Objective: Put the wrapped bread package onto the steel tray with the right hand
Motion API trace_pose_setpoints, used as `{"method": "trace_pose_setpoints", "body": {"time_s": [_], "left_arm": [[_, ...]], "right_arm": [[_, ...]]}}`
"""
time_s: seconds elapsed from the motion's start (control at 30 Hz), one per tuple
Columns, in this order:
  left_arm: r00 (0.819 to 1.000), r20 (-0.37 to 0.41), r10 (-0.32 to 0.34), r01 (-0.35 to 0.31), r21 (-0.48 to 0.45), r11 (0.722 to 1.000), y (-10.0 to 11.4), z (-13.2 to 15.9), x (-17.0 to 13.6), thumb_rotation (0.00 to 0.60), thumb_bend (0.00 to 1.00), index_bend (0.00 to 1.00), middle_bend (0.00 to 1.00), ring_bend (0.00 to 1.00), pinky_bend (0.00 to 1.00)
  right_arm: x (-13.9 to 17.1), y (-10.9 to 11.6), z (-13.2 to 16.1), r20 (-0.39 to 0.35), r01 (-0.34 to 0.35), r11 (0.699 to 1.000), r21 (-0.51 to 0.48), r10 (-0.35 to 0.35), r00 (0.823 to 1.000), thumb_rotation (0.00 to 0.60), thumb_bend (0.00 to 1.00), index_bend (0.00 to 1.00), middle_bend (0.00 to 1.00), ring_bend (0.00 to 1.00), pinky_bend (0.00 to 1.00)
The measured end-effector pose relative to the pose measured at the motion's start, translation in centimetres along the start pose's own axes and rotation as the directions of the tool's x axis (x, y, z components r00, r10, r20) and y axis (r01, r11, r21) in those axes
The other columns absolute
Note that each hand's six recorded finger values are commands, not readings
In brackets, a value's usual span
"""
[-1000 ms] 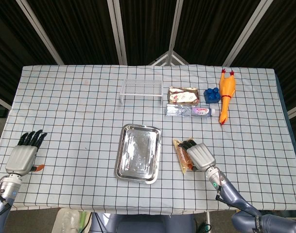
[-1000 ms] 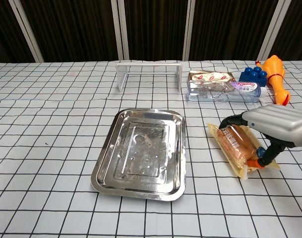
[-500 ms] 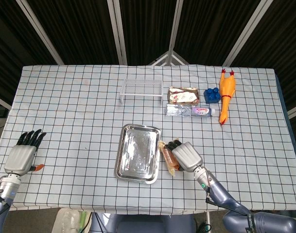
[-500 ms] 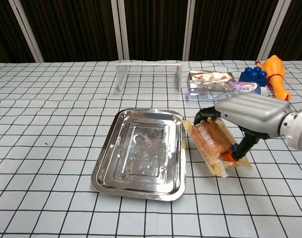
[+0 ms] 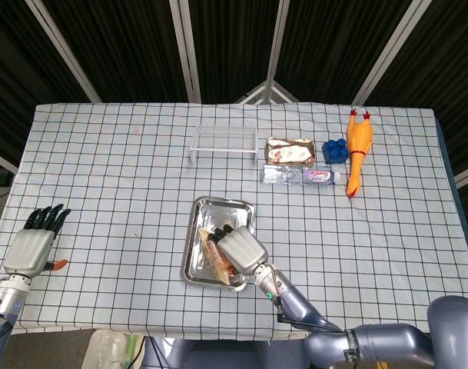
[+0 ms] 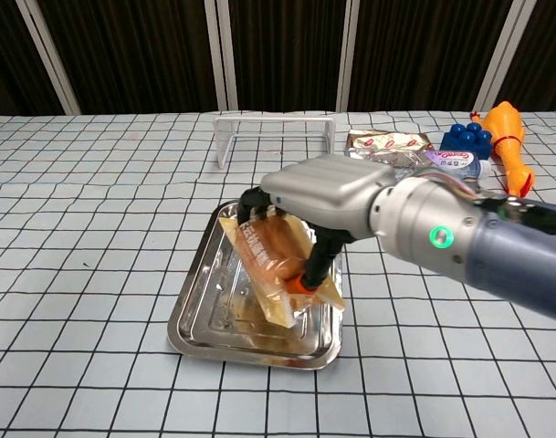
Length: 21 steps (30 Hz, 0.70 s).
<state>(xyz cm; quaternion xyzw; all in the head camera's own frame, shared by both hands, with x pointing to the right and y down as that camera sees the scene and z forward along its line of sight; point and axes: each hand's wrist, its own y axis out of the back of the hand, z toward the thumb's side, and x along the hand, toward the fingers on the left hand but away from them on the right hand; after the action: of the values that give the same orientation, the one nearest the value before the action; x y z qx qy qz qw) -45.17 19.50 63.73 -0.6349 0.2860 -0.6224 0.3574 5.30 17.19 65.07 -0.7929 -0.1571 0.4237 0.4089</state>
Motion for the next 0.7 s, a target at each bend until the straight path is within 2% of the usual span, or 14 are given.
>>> {"method": "trace_pose_setpoints", "body": {"time_s": [0.1,0.13,0.17,0.2,0.23,0.27,0.33,0.4,0.53,0.7], "left_arm": [[1.0,0.001,0.002,-0.002,-0.004,1.0,0.1,-0.1,-0.1,0.6,0.05,0.0,0.0,0.0,0.0],[1.0,0.001,0.001,-0.001,-0.006,1.0,0.1,-0.1,-0.1,0.6,0.05,0.0,0.0,0.0,0.0],[1.0,0.002,-0.001,0.001,-0.009,1.0,0.1,-0.2,-0.1,0.6,0.05,0.0,0.0,0.0,0.0],[1.0,0.001,-0.003,0.003,-0.011,1.0,0.1,-0.2,-0.1,0.6,0.05,0.0,0.0,0.0,0.0],[1.0,0.0,-0.006,0.006,-0.013,1.0,0.0,-0.3,-0.1,0.6,0.05,0.0,0.0,0.0,0.0],[1.0,-0.002,-0.007,0.007,-0.013,1.0,0.0,-0.4,-0.1,0.6,0.05,0.0,0.0,0.0,0.0],[1.0,-0.005,-0.011,0.011,-0.017,1.0,0.0,-0.5,0.0,0.6,0.05,0.0,0.0,0.0,0.0],[1.0,-0.007,-0.012,0.012,-0.017,1.0,0.0,-0.6,0.0,0.6,0.05,0.0,0.0,0.0,0.0],[1.0,-0.002,-0.011,0.011,-0.015,1.0,0.0,-0.4,0.0,0.6,0.05,0.0,0.0,0.0,0.0],[1.0,0.018,-0.008,0.009,-0.012,1.0,-0.1,0.0,-0.3,0.6,0.05,0.0,0.0,0.0,0.0]], "right_arm": [[-1.7,-0.3,1.1,0.024,-0.017,1.0,0.0,0.017,1.0,0.6,0.31,0.34,0.47,0.43,0.71],[-2.1,-0.4,1.2,0.034,-0.021,1.0,0.001,0.021,0.999,0.6,0.31,0.28,0.46,0.41,0.71],[-2.6,-0.4,1.2,0.047,-0.024,1.0,0.005,0.024,0.999,0.6,0.31,0.17,0.42,0.36,0.68],[-3.0,-0.5,1.2,0.057,-0.026,1.0,0.009,0.026,0.998,0.6,0.31,0.1,0.37,0.32,0.66],[-3.2,-0.5,1.1,0.065,-0.028,1.0,0.011,0.027,0.998,0.6,0.31,0.03,0.28,0.22,0.61],[-3.4,-0.5,1.1,0.075,-0.03,0.999,0.014,0.029,0.997,0.6,0.31,0.0,0.18,0.12,0.55],[-3.4,-0.5,0.9,0.087,-0.034,0.999,0.014,0.032,0.996,0.6,0.31,0.0,0.07,0.02,0.47],[-3.2,-0.5,0.9,0.089,-0.041,0.999,0.012,0.04,0.995,0.6,0.31,0.0,0.02,0.0,0.4],[-2.5,-0.2,1.0,0.089,-0.048,0.999,0.007,0.047,0.995,0.6,0.31,0.0,0.0,0.0,0.3],[-0.7,0.4,1.0,0.093,-0.061,0.998,0.005,0.06,0.994,0.6,0.31,0.0,0.0,0.0,0.28]]}}
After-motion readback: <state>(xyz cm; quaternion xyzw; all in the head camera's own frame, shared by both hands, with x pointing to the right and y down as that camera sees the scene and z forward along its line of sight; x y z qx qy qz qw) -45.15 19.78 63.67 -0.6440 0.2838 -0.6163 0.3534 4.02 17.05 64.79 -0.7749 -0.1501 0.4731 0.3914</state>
